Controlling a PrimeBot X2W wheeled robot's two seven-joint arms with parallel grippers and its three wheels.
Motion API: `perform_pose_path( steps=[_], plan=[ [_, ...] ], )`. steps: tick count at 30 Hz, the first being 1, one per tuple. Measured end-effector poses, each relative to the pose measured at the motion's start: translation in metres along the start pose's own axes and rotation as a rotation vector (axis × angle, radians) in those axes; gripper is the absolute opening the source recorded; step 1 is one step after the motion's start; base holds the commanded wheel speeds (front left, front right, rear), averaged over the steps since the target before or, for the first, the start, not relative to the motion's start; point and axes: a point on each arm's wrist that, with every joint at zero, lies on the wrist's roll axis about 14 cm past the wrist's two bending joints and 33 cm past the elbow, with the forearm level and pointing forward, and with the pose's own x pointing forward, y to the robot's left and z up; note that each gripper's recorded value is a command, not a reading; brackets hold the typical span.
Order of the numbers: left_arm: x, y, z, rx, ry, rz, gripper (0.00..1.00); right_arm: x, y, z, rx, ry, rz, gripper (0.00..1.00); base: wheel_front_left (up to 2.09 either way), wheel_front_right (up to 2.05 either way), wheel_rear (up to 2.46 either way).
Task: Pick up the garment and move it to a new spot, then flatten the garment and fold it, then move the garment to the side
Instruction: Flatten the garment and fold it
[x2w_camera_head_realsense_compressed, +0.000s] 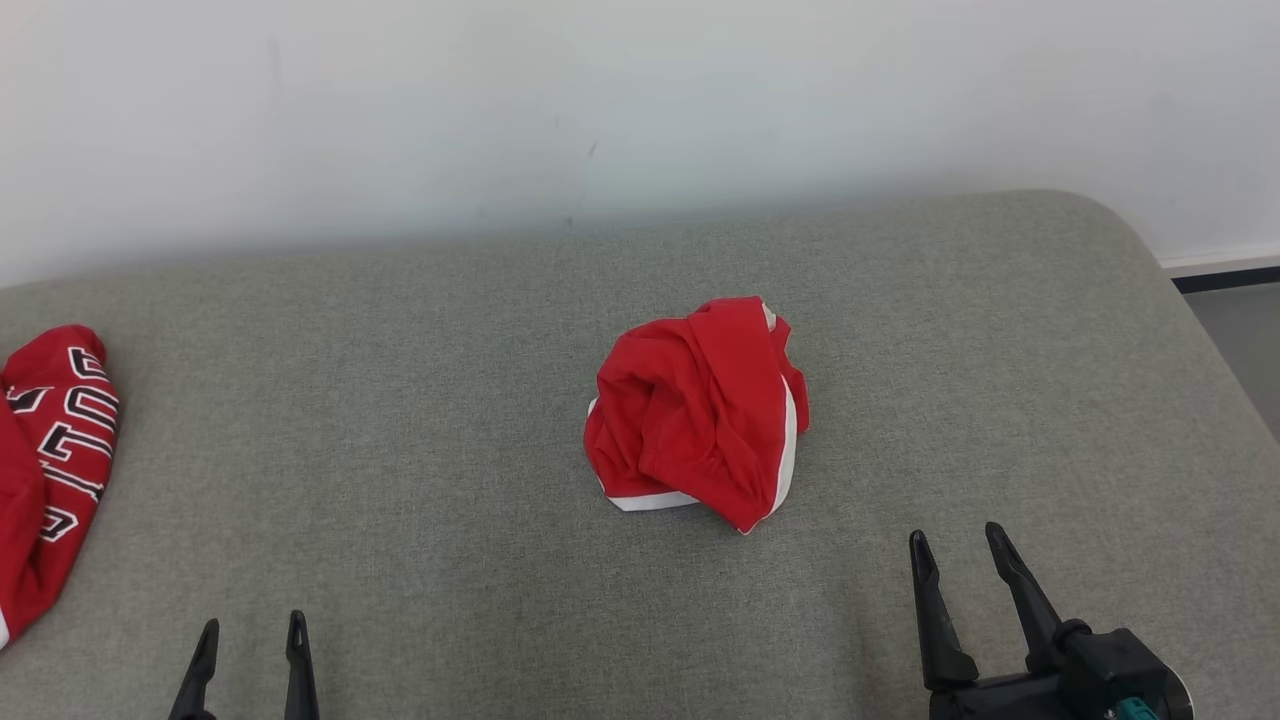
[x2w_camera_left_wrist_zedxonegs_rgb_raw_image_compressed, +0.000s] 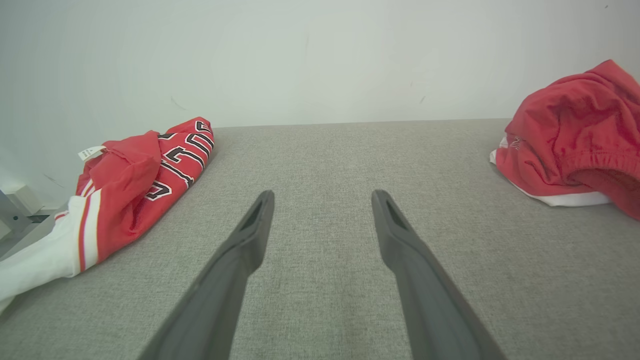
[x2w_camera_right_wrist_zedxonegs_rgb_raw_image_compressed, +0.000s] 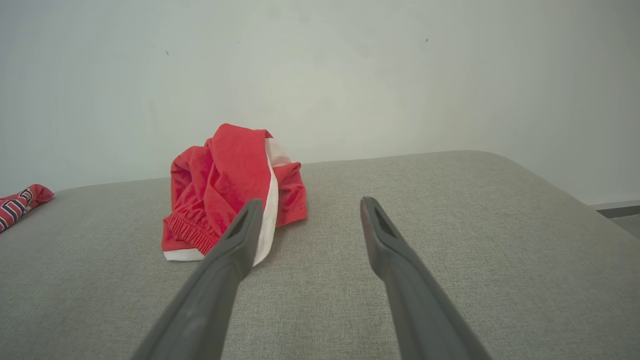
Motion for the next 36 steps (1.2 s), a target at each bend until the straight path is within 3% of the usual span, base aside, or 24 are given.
perform_pose_path(
  steps=[17,25,31,36],
  plan=[
    [0.001,0.001,-0.005,-0.004,0.014,0.002,1.0,0.0,0.0,-0.002,0.001,0.008,-0.001,1.0,0.0,0.0,0.0],
    [0.005,-0.007,-0.01,-0.06,0.027,-0.009,1.0,0.001,-0.003,-0.004,0.002,0.012,-0.008,1.0,0.0,0.0,0.0],
    [0.025,-0.057,-0.007,-0.097,0.024,-0.152,1.0,0.002,-0.007,-0.003,0.007,0.009,-0.024,1.0,0.0,0.0,0.0],
    [0.04,-0.121,-0.005,-0.128,0.029,-0.337,1.0,-0.001,-0.019,0.0,0.012,0.001,-0.062,1.0,0.0,0.0,0.0]
  ],
)
